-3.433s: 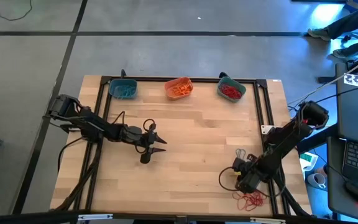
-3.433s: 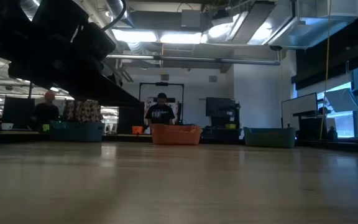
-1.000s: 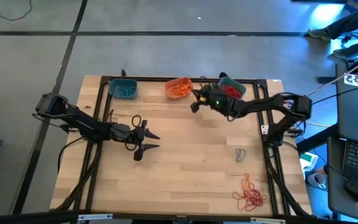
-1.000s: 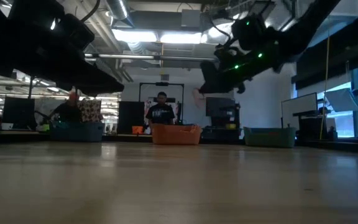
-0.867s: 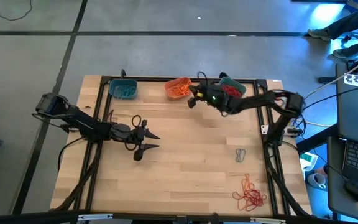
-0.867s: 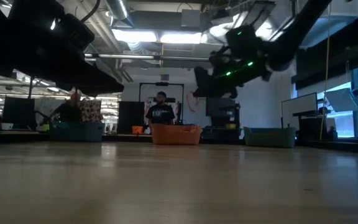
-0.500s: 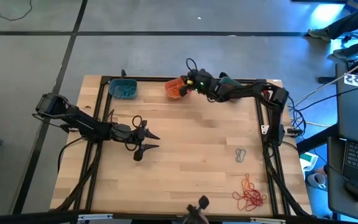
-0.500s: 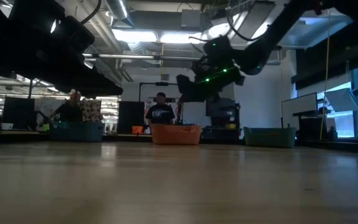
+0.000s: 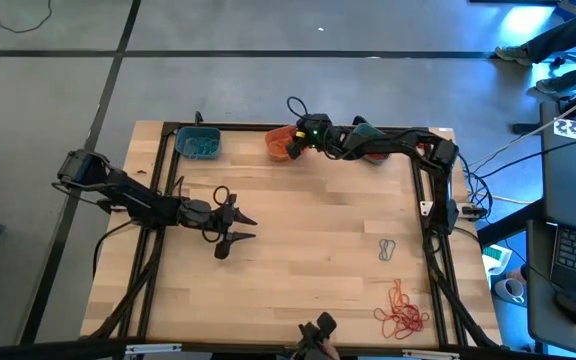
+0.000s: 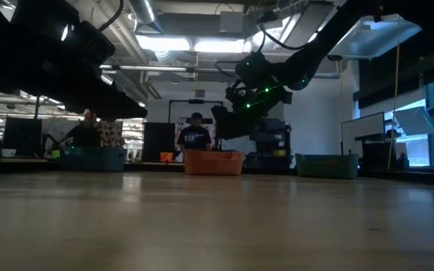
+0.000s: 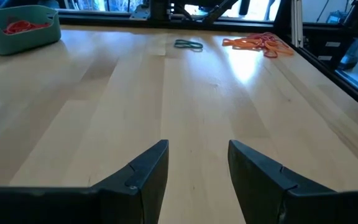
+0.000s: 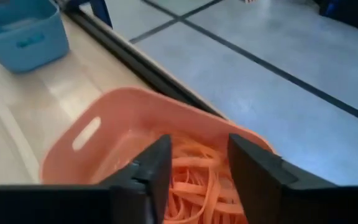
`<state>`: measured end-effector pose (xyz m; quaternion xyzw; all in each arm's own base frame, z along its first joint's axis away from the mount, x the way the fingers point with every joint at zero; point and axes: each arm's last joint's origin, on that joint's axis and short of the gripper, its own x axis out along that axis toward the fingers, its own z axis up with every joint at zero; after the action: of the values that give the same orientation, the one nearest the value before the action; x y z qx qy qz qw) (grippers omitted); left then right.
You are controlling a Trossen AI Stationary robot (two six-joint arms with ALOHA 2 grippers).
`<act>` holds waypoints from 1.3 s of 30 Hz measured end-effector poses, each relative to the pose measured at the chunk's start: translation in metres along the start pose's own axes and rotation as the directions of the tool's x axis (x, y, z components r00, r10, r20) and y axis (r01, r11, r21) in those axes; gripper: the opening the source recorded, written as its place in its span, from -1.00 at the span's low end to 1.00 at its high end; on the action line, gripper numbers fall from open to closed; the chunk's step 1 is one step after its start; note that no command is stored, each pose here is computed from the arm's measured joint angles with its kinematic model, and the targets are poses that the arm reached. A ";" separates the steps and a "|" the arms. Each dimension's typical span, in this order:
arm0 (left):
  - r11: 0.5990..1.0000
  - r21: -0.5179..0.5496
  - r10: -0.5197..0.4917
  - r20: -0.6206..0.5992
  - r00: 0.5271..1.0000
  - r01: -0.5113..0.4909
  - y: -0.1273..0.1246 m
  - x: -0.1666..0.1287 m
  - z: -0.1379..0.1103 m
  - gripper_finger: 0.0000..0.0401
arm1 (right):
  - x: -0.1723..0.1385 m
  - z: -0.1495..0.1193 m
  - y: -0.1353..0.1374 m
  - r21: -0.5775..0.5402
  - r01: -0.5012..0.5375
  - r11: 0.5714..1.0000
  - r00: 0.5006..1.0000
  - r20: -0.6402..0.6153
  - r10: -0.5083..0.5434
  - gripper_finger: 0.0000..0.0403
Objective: Sort rubber bands into baskets
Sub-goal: Put the orange rubber band into the orange bin
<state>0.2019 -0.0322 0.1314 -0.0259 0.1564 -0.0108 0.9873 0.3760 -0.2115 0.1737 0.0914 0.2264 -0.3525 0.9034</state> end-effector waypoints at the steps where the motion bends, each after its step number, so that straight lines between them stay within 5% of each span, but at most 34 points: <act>1: 1.000 0.003 0.000 -0.003 1.000 0.000 0.000 0.000 0.000 -0.18 | 0.000 -0.001 0.000 -0.007 -0.007 1.000 1.000 -0.010 0.007 -0.18; 10: 1.000 0.005 0.001 -0.008 1.000 -0.001 0.000 0.000 -0.001 -0.18 | -0.042 0.017 0.017 -0.144 -0.095 0.985 0.992 -0.101 0.081 0.02; 20: 1.000 0.001 0.001 -0.010 1.000 -0.001 0.000 0.000 -0.001 -0.18 | -0.144 0.025 0.045 -0.245 -0.212 0.946 0.923 -0.368 0.111 -0.04; 39: 1.000 0.025 0.001 -0.006 1.000 0.000 0.000 0.000 -0.001 -0.18 | -0.288 -0.045 0.135 -0.322 -0.385 0.865 0.772 -0.626 0.110 -0.04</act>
<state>0.2017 -0.0322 0.1309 -0.0137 0.1592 -0.0125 0.9871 0.2652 0.0738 0.2714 0.0230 0.5525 -0.1215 0.8243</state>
